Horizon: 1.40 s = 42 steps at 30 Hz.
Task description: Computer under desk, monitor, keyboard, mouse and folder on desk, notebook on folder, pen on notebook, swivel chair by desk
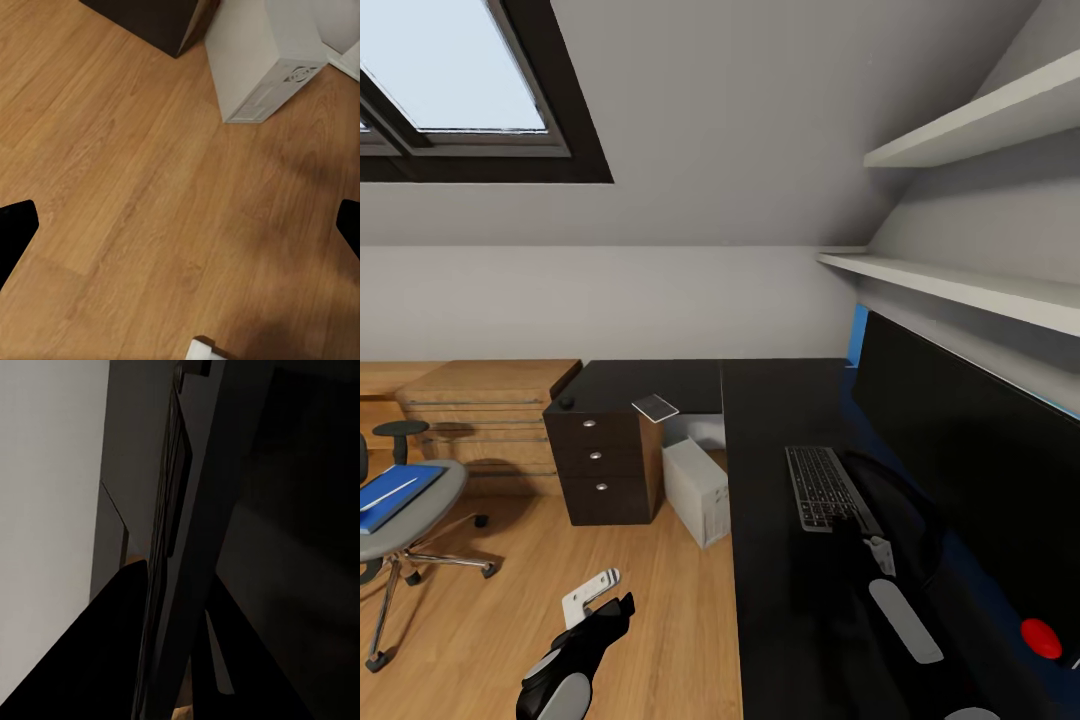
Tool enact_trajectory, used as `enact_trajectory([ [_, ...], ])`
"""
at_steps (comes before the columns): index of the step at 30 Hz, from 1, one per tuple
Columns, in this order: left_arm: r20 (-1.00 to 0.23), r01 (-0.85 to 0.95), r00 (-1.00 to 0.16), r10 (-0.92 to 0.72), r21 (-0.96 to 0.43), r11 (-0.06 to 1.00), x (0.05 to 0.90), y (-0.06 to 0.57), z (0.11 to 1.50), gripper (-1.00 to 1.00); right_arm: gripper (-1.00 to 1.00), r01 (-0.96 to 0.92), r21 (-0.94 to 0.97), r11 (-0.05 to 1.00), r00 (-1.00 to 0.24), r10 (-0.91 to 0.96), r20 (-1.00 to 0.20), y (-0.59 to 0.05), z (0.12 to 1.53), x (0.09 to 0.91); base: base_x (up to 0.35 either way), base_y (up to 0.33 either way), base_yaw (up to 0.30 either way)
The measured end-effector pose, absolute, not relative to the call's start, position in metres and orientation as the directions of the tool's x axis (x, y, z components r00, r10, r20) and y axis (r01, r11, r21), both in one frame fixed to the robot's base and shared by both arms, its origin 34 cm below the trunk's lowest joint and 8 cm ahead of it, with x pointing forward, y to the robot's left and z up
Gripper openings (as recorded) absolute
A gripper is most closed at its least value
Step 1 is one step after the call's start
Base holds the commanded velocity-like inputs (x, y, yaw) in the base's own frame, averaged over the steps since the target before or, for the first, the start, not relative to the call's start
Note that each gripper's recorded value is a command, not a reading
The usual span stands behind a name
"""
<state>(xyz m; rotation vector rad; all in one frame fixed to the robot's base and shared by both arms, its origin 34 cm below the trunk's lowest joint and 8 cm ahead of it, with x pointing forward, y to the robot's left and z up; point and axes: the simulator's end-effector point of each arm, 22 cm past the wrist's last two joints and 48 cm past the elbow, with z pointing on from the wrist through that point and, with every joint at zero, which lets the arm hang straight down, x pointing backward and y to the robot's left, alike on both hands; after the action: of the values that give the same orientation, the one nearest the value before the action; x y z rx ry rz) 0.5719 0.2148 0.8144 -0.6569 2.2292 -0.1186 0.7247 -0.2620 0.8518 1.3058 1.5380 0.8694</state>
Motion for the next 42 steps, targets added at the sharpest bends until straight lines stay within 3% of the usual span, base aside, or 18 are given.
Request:
enact_trajectory([
  [6,-0.673,-0.419,-0.552,-0.493,-0.288,0.861,0.572,0.215,0.814,1.0,-1.0,0.339,0.921,0.192,-0.026,0.98,-0.195,-0.262,0.852,0.725,0.0,0.0,0.0],
  [7,-0.673,-0.419,-0.552,-0.493,-0.288,0.861,0.572,0.215,0.814,1.0,1.0,0.339,0.921,0.193,-0.026,0.98,-0.195,-0.262,0.852,0.725,0.0,0.0,0.0],
  [37,-0.673,-0.418,-0.552,-0.492,-0.288,0.862,0.572,0.215,0.815,1.0,1.0,0.371,0.91,0.184,-0.026,0.982,-0.187,-0.263,0.837,0.719,0.018,-0.036,0.0],
  [42,-0.673,-0.418,-0.552,-0.492,-0.288,0.862,0.572,0.214,0.814,1.0,1.0,0.372,0.91,0.184,-0.027,0.982,-0.187,-0.263,0.836,0.72,-0.22,0.0,0.0],
])
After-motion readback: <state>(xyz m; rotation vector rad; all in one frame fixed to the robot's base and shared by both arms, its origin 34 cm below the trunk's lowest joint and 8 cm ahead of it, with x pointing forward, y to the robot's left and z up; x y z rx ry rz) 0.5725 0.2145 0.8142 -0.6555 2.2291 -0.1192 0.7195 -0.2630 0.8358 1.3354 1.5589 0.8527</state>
